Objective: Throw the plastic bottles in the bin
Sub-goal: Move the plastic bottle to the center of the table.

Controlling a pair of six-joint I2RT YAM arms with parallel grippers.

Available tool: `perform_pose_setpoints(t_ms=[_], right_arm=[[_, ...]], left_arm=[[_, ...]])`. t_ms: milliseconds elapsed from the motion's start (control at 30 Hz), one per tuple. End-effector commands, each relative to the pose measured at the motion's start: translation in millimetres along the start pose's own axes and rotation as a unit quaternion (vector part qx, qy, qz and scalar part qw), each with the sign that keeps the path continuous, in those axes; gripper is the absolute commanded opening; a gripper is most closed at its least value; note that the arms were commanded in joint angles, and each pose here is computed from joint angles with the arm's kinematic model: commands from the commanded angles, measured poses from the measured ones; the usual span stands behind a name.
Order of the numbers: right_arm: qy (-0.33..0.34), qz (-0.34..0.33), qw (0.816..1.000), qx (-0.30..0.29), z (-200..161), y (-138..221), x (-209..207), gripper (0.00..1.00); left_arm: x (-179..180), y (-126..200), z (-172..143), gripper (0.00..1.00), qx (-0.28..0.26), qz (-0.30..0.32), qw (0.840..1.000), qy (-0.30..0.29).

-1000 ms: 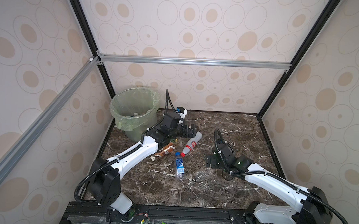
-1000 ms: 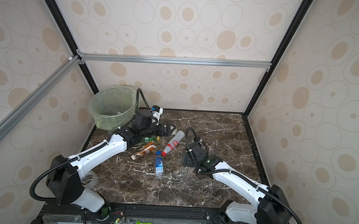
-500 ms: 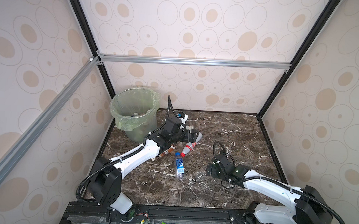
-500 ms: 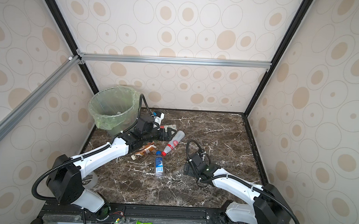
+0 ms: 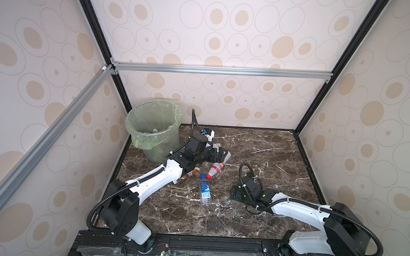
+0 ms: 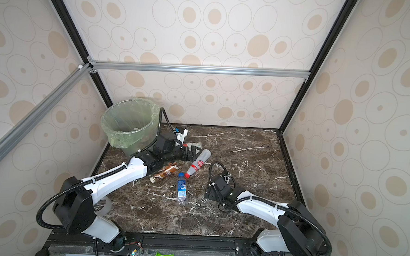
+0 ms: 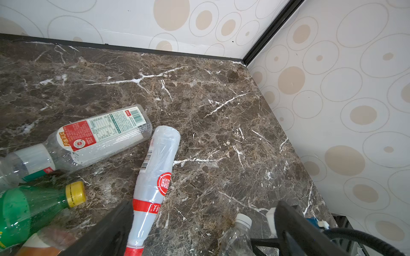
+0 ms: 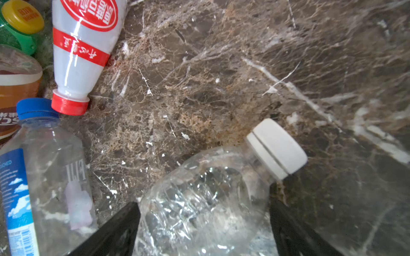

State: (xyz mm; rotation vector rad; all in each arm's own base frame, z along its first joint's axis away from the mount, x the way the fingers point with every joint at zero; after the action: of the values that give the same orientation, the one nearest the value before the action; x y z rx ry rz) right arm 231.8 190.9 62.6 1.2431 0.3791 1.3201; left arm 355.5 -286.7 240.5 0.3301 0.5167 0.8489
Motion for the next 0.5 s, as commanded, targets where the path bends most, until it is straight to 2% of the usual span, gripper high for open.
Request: perform_pose_setpoints(t_ms=[0,233,467], right_arm=[[-0.017,-0.010,1.000,-0.007,-1.2,-7.5,-2.5,0.91],[-0.004,-0.026,0.999,-0.022,6.0,-19.1,4.4,0.78],[0.014,-0.035,0.999,-0.037,29.8,-30.6,16.3,0.58]], left_arm=[[-2.5,2.1,3.9,0.99,-0.010,0.002,1.000,0.000],[-2.0,1.6,2.3,0.99,-0.007,0.003,1.000,0.000],[-0.6,4.4,3.4,0.99,-0.007,0.010,1.000,-0.005]])
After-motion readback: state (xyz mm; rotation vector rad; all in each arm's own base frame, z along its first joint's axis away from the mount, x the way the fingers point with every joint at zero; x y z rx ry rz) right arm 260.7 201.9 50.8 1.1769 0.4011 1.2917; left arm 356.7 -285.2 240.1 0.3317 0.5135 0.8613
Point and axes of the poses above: each gripper's point midway between its finger pads, its own y axis back along the fingers, its own x axis along the line the jaws close on, z = x × y, the point moved 2 cm from there along y, back along the fingers, and after that the axes turned 12 degrees about -y, right-handed, at the moved point
